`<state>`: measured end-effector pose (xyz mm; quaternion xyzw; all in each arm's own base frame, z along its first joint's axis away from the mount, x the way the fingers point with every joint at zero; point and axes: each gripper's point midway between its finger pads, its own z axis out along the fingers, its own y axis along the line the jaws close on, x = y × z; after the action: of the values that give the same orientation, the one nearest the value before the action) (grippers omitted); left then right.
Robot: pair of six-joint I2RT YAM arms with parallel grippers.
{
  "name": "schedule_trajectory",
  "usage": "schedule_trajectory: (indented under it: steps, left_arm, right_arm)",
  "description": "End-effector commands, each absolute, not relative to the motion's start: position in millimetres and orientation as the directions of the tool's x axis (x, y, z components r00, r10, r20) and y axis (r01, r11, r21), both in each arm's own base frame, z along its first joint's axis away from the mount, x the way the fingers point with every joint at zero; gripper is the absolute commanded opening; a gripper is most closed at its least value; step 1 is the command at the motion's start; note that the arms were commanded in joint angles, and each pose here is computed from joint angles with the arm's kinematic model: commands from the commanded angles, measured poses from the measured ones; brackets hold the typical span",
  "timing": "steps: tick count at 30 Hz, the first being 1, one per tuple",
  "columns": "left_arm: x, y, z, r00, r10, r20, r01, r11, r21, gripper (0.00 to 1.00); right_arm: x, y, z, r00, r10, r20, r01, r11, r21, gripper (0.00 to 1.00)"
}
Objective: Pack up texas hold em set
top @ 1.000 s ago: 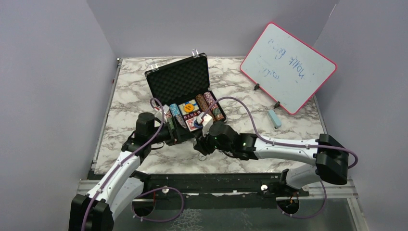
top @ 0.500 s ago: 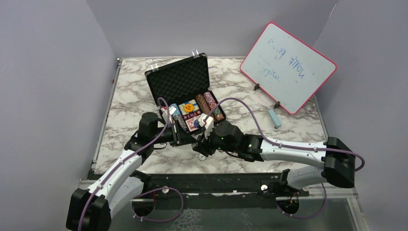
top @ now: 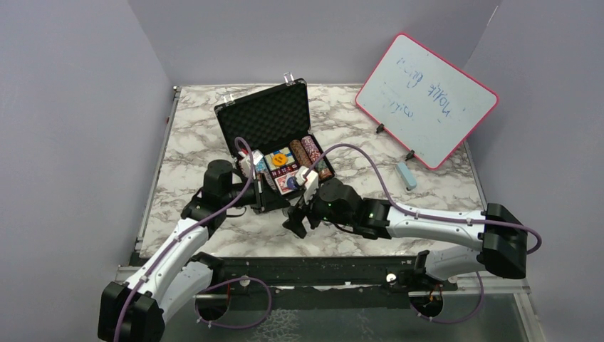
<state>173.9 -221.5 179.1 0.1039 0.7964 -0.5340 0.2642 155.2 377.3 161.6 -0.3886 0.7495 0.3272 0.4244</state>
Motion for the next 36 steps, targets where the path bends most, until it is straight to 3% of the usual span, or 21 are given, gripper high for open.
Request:
schedule_trajectory:
  steps: [1, 4, 8, 13, 16, 22, 36]
  left_arm:
    - [211, -211, 196, -0.666, -0.04, -0.745, 0.611, 0.543, -0.575, 0.0]
    - [240, -202, 199, -0.594, 0.031, -0.804, 0.635, 0.631, -0.445, 0.0]
    - [266, -192, 182, -0.495, 0.235, -0.836, 0.718, 0.652, -0.242, 0.0]
    - [265, -168, 129, -0.407, 0.514, -0.755, 0.799, 0.602, -0.02, 0.0]
    - [249, -159, 114, -0.371, 0.606, -0.704, 0.843, 0.538, 0.019, 0.0]
    - [233, -158, 113, -0.326, 0.633, -0.702, 0.874, 0.485, 0.032, 0.0]
    - [235, -147, 93, -0.378, 0.695, -0.612, 0.862, 0.506, 0.041, 0.0]
  right_arm:
    - [164, 368, 191, -0.363, -0.212, -0.907, -0.805, 0.561, 0.191, 0.88]
    - [167, 356, 191, -0.404, -0.177, -0.897, -0.757, 0.615, 0.219, 0.88]
    - [167, 340, 188, -0.436, -0.135, -0.89, -0.715, 0.653, 0.251, 0.87]
    - [165, 321, 175, -0.466, -0.12, -0.876, -0.67, 0.695, 0.262, 0.87]
    - [166, 311, 170, -0.481, -0.111, -0.87, -0.641, 0.721, 0.262, 0.87]
    - [163, 307, 162, -0.498, -0.115, -0.859, -0.635, 0.723, 0.272, 0.86]
    - [162, 304, 152, -0.525, -0.11, -0.844, -0.611, 0.739, 0.284, 0.86]
